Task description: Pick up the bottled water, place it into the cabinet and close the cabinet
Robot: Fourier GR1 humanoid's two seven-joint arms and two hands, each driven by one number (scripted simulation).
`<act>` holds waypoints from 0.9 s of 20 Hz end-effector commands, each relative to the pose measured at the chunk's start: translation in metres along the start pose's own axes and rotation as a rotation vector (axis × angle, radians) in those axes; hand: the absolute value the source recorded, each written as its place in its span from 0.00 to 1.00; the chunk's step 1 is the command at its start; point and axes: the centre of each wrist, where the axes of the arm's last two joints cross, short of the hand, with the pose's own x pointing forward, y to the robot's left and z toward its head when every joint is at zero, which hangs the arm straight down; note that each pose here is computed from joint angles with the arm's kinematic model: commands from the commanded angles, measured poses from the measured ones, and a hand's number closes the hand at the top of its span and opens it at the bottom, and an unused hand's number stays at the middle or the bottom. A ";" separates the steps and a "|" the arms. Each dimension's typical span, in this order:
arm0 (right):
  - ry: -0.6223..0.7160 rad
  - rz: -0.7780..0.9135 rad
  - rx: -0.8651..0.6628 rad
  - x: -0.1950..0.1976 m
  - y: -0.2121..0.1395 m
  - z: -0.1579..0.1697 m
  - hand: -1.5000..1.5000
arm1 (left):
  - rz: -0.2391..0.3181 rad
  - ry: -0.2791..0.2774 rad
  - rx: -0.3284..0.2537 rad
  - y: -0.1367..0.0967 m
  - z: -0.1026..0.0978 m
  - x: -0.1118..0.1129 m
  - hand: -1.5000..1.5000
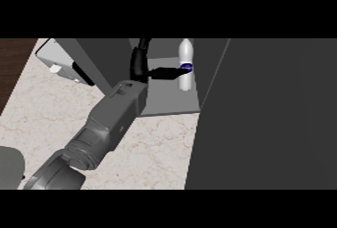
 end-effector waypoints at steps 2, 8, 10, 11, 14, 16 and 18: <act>-0.003 -0.039 0.003 0.007 -0.001 0.002 0.00 | 0.173 -0.051 -0.129 -0.006 -0.002 0.009 0.00; -0.007 -0.019 -0.040 0.017 -0.002 0.000 0.00 | 0.296 -0.072 -0.213 -0.013 -0.007 0.023 0.00; -0.021 -0.002 -0.008 0.011 0.000 -0.001 0.00 | 0.340 -0.047 -0.191 -0.010 0.005 0.011 0.00; 0.007 -0.010 -0.013 0.012 0.001 0.007 0.00 | 0.350 -0.024 -0.214 -0.005 0.020 -0.005 0.00; -0.011 0.001 -0.013 0.021 -0.005 0.004 0.00 | 0.409 -0.026 -0.243 -0.016 0.006 0.025 0.00; -0.031 0.012 -0.033 0.009 -0.001 0.005 0.00 | 0.393 -0.038 -0.234 -0.008 0.023 0.004 0.00; 0.005 0.000 0.011 0.020 -0.001 0.010 0.00 | 0.413 -0.005 -0.237 -0.014 0.047 0.000 0.00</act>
